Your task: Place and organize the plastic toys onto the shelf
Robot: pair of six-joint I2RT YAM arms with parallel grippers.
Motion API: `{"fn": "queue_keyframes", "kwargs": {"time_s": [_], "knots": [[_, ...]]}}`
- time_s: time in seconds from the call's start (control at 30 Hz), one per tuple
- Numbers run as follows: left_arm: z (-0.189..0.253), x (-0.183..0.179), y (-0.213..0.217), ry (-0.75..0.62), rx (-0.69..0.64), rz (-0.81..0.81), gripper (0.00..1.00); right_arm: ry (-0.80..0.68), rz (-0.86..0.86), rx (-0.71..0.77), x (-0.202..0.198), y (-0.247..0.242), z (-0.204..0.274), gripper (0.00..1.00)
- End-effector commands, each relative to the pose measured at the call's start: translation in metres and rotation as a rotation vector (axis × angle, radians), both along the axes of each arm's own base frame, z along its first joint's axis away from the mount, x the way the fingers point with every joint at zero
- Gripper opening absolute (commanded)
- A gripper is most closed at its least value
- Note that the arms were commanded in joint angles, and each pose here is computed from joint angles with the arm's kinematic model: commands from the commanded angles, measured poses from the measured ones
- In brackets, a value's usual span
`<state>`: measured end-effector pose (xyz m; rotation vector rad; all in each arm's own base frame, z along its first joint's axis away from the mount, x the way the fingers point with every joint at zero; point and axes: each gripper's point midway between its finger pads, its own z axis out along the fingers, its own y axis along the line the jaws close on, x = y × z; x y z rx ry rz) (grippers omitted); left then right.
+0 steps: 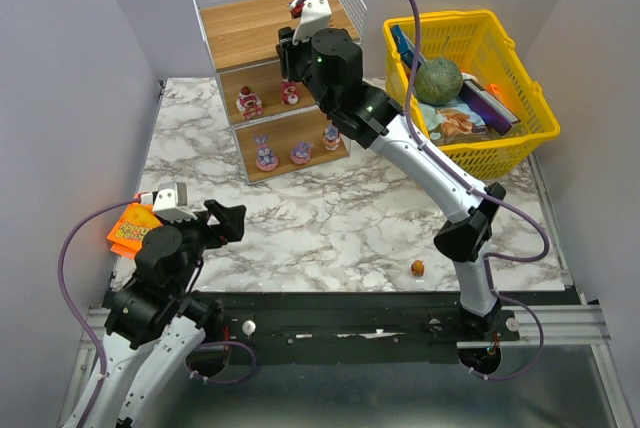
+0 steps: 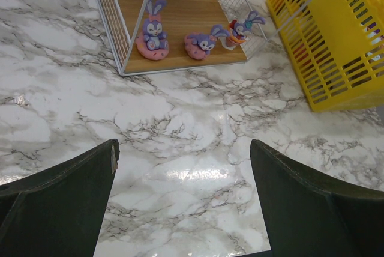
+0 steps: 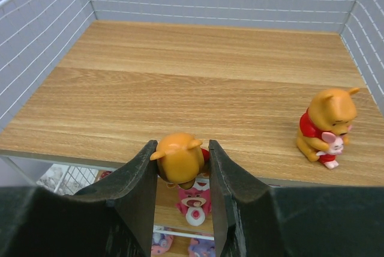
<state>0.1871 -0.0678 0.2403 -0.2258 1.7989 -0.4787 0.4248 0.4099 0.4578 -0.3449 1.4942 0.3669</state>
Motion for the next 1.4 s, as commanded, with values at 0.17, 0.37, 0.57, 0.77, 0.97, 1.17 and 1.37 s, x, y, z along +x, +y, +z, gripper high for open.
{"fn": "queue_keyframes", "kwargs": {"time_s": [0.17,0.37,0.57,0.77,0.97,1.17,1.37], "knots": [[0.0,0.001,-0.003,-0.007,0.009,-0.016,0.99,0.021,0.015,-0.01,0.01,0.009,-0.016,0.09],[0.0,0.001,-0.002,-0.007,0.009,-0.016,0.99,0.038,0.005,-0.022,0.017,0.008,-0.026,0.16],[-0.001,0.001,-0.002,-0.006,0.01,-0.014,0.99,0.091,-0.007,-0.006,0.02,0.004,-0.037,0.25],[0.001,0.001,-0.002,-0.01,0.008,-0.014,0.99,0.177,-0.007,0.023,0.022,0.002,-0.055,0.31],[0.002,0.0,-0.001,-0.016,0.005,-0.009,0.99,0.21,-0.005,-0.001,0.025,0.004,-0.069,0.34],[0.001,0.0,-0.001,-0.013,0.006,-0.009,0.99,0.214,-0.008,-0.05,0.027,0.003,-0.079,0.38],[0.002,0.0,-0.001,-0.017,0.004,-0.009,0.99,0.23,0.002,-0.092,0.024,0.003,-0.087,0.41]]}}
